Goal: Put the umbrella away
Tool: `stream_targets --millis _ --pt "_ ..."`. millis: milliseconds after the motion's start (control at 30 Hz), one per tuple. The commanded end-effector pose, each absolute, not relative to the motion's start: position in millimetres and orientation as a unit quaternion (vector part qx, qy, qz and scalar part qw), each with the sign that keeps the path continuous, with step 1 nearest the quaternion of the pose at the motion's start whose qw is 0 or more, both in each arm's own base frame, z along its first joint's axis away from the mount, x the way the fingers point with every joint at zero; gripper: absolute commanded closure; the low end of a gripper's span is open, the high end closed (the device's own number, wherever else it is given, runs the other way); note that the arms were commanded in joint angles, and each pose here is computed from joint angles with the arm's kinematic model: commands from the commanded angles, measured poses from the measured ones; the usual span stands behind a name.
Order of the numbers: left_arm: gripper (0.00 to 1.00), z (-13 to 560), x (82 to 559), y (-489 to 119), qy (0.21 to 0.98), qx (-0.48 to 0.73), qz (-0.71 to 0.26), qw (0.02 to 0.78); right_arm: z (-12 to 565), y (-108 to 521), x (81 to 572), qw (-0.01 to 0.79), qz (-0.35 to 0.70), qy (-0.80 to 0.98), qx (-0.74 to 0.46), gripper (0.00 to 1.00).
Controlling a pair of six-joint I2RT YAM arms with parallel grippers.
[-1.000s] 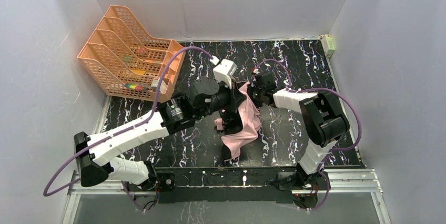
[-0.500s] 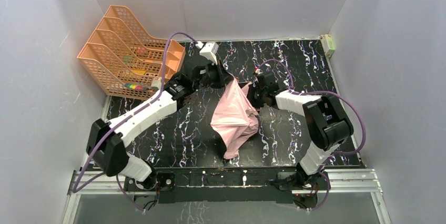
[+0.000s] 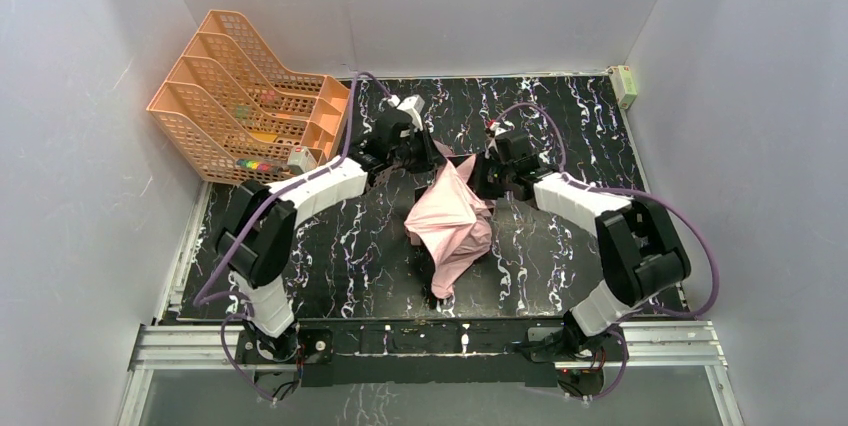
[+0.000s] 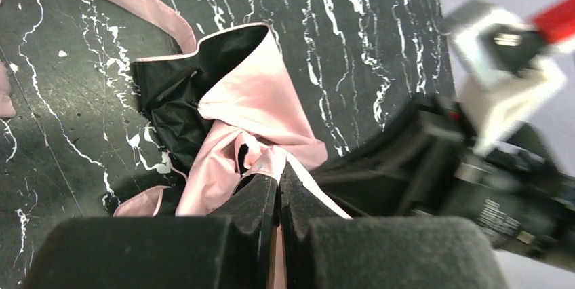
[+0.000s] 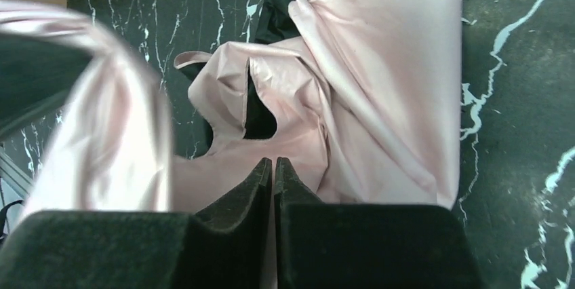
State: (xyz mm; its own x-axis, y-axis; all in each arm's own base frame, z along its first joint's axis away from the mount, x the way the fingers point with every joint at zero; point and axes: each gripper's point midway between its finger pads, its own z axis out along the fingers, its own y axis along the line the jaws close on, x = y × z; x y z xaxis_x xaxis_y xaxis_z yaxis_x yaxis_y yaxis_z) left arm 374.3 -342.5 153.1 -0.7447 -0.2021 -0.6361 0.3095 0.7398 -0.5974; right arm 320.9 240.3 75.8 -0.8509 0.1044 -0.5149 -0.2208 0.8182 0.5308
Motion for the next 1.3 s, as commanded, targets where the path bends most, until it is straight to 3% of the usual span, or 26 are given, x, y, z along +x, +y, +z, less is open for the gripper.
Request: stream_targets --millis 0,267,400,567,900,1200,1267 --pt "1.0 163.6 393.5 -349.7 0.849 0.029 -0.375 0.371 114.8 228.5 327.9 0.32 0.283 0.903 -0.039 0.83" --pt "1.0 122.8 394.1 -355.2 0.864 0.025 -0.372 0.339 163.6 181.3 326.1 0.406 0.193 0.893 -0.038 0.73" --pt "1.0 109.3 392.5 -354.4 0.869 0.023 -0.367 0.33 196.9 208.0 309.9 0.412 0.274 0.863 -0.104 0.77" --pt "1.0 96.6 390.2 -353.4 0.874 0.023 -0.365 0.321 209.7 255.4 284.6 0.351 0.404 0.823 -0.192 0.79" --pt "1.0 85.1 384.1 -357.7 0.876 0.033 -0.376 0.301 153.1 282.7 300.6 0.257 0.436 0.838 -0.202 0.82" --pt "1.0 81.2 376.7 -365.5 0.875 0.067 -0.39 0.279 76.2 278.9 318.2 0.214 0.391 0.882 -0.153 0.87" --pt "0.95 90.7 377.2 -362.6 0.872 0.069 -0.387 0.292 62.0 273.0 318.2 0.212 0.374 0.893 -0.132 0.88"
